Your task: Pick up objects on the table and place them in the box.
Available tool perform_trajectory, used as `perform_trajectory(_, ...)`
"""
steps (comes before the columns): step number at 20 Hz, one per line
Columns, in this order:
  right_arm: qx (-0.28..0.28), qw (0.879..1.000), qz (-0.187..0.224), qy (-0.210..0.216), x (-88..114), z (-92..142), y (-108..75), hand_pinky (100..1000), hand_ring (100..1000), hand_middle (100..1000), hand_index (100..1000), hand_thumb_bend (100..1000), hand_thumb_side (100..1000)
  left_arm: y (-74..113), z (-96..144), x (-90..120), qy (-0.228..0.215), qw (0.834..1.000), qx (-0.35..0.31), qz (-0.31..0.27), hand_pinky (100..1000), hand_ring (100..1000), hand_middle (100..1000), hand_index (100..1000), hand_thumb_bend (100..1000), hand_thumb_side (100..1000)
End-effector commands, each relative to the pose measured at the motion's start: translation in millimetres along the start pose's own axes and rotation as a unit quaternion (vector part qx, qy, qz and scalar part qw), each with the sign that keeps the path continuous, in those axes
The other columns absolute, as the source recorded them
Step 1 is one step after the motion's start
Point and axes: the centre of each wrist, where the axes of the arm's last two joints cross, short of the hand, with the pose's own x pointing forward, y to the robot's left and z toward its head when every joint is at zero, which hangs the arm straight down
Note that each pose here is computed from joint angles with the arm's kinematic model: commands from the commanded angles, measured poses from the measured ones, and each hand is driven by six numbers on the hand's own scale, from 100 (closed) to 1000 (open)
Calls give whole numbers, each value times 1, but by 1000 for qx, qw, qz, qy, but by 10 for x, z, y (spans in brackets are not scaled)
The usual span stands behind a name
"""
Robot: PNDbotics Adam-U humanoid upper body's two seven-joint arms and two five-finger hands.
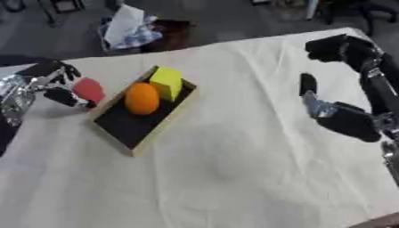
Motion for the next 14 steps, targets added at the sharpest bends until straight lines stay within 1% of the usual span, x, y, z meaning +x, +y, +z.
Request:
perform_trajectory(1, -2, 1000, 7, -9, 28, -36, -52, 767, 744, 724, 805, 100, 262, 99, 9, -44, -2, 999, 25, 21, 689, 600, 603, 756, 632, 441)
perform_trajectory(2, -2, 1000, 7, -9, 27, -35, -52, 767, 744, 724, 805, 100, 262, 91, 8, -44, -5, 999, 24, 26, 689, 600, 603, 756, 632, 441)
perform_trajectory(3, -2, 1000, 7, -9, 27, -35, -51, 767, 744, 724, 805, 100, 262, 86, 6, -37, -10, 999, 22, 31, 681, 585, 584, 733, 552, 398)
perform_trajectory(4, -2, 1000, 7, -9, 27, -34, -50, 767, 744, 724, 805, 100, 262, 86, 6, -33, -14, 999, 21, 35, 678, 581, 578, 727, 529, 386)
perform_trajectory(6, -2, 1000, 6, -9, 25, -33, -46, 767, 744, 724, 804, 100, 261, 93, 7, -24, -22, 999, 20, 42, 667, 562, 550, 700, 407, 297)
perform_trajectory(7, -2, 1000, 5, -9, 24, -32, -43, 767, 744, 724, 805, 100, 261, 103, 8, -18, -26, 998, 20, 45, 663, 556, 543, 693, 368, 267)
perform_trajectory(8, -2, 1000, 5, -9, 24, -31, -42, 767, 744, 724, 805, 100, 261, 113, 11, -15, -29, 998, 21, 47, 663, 556, 543, 693, 368, 267)
perform_trajectory(9, -1, 1000, 5, -8, 23, -30, -41, 767, 744, 724, 805, 100, 260, 137, 13, -6, -33, 998, 23, 48, 659, 548, 532, 683, 304, 199)
perform_trajectory(10, -1, 1000, 5, -8, 21, -29, -41, 767, 744, 724, 805, 100, 260, 169, 19, 3, -38, 998, 27, 47, 659, 548, 532, 683, 304, 199)
perform_trajectory(11, -1, 1000, 5, -8, 20, -28, -41, 767, 744, 725, 805, 100, 259, 197, 24, 10, -41, 998, 30, 46, 660, 548, 531, 682, 284, 172)
perform_trajectory(12, -1, 1000, 5, -8, 19, -27, -42, 767, 744, 725, 804, 100, 259, 246, 32, 23, -47, 997, 36, 44, 661, 549, 531, 682, 271, 153)
perform_trajectory(14, -2, 1000, 6, -8, 17, -26, -43, 767, 745, 725, 805, 100, 259, 369, 59, 51, -60, 996, 49, 37, 662, 549, 531, 682, 265, 144)
